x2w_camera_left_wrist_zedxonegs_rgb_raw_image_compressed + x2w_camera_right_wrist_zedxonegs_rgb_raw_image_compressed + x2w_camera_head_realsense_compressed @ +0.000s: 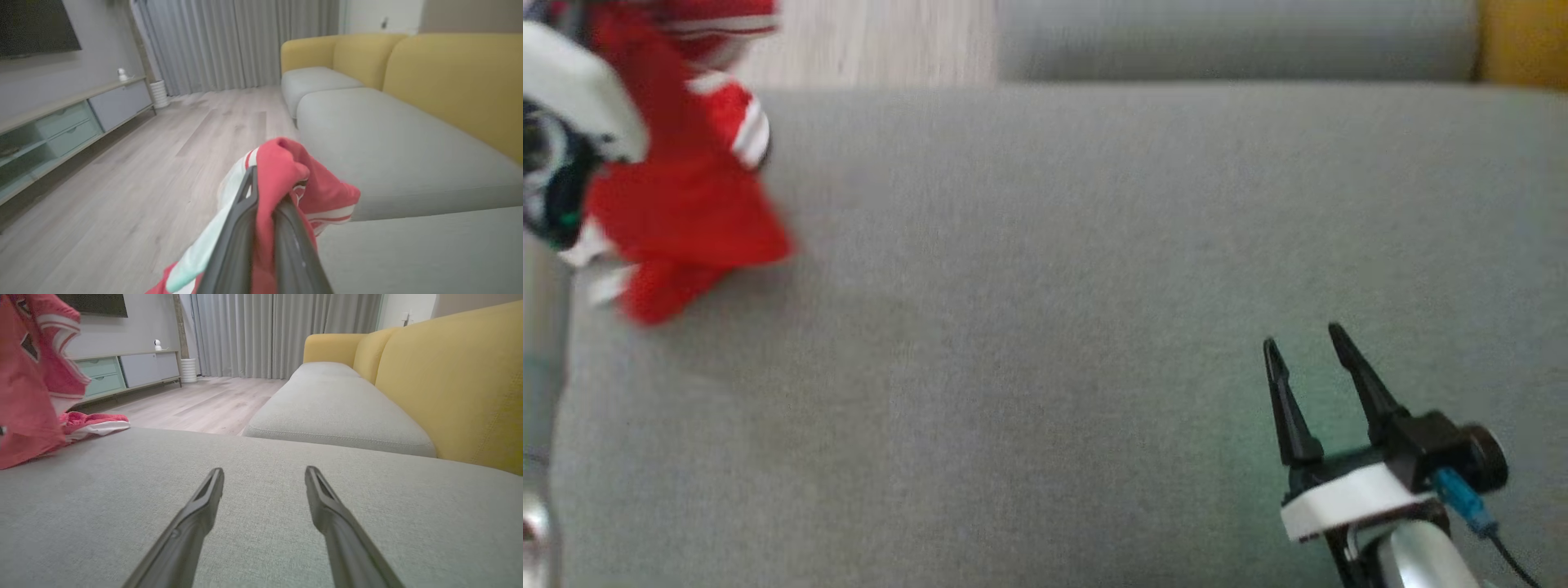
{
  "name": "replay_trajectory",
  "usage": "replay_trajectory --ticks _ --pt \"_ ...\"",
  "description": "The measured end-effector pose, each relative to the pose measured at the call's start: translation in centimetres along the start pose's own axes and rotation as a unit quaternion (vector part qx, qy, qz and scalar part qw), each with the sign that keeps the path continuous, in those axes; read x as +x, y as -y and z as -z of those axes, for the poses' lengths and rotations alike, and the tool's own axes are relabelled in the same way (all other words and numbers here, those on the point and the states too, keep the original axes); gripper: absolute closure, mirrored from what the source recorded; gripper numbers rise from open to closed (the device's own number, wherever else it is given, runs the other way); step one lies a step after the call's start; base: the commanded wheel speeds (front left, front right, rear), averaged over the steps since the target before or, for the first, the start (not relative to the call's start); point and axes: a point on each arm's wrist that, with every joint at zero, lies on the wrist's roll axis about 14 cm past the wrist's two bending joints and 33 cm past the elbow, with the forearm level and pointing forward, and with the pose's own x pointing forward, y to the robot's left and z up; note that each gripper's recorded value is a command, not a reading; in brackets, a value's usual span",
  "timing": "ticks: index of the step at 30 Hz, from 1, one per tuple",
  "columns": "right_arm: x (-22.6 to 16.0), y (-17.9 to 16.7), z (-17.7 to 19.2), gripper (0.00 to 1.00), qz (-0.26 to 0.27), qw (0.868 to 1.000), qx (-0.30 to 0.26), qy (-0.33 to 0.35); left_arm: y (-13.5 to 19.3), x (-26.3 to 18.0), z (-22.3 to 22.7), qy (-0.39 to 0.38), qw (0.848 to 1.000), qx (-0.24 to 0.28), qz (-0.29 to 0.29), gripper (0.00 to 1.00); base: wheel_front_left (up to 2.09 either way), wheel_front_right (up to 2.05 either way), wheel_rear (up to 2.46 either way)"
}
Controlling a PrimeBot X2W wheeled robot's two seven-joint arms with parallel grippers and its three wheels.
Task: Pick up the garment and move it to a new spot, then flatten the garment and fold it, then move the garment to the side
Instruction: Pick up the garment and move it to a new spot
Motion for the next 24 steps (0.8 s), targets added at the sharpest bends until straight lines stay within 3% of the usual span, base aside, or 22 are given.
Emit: replay_trajectory --ticks 4,5,7,13,17,21,24 --pt "-2.3 0.4 -1.5 0.00 0.018 1.000 0.004 0.021 5.3 -2.1 -6.2 0.058 0.996 -0.003 0.066 1.00 0.00 0.00 0.00" --pt "-3.0 0.9 -2.5 0.00 0.028 0.999 0.005 0.037 8.2 -3.0 -9.7 0.093 0.991 -0.015 0.100 1.00 0.00 0.00 0.00" --pt "-3.7 1.6 -3.1 0.00 0.043 0.998 0.007 0.047 11.8 -3.7 -12.4 0.117 0.983 -0.026 0.138 1.00 0.00 0.00 0.00" --pt "-5.4 3.1 -2.8 0.00 0.074 0.996 0.020 0.046 23.0 -4.6 -14.0 0.118 0.960 -0.094 0.234 1.00 0.00 0.00 0.00" --pt "-5.2 3.1 -1.9 0.00 0.075 0.996 0.029 0.032 25.7 -2.6 -9.8 0.075 0.959 -0.132 0.237 1.00 0.00 0.00 0.00" --pt "-3.9 3.6 -1.6 0.00 0.076 0.996 0.031 0.027 25.9 0.4 0.1 -0.017 0.964 -0.170 0.204 1.00 0.00 0.00 0.00" --pt "-2.6 4.7 -2.1 0.00 0.083 0.996 0.025 0.033 24.6 1.9 7.2 -0.053 0.972 -0.161 0.163 1.00 0.00 0.00 0.00"
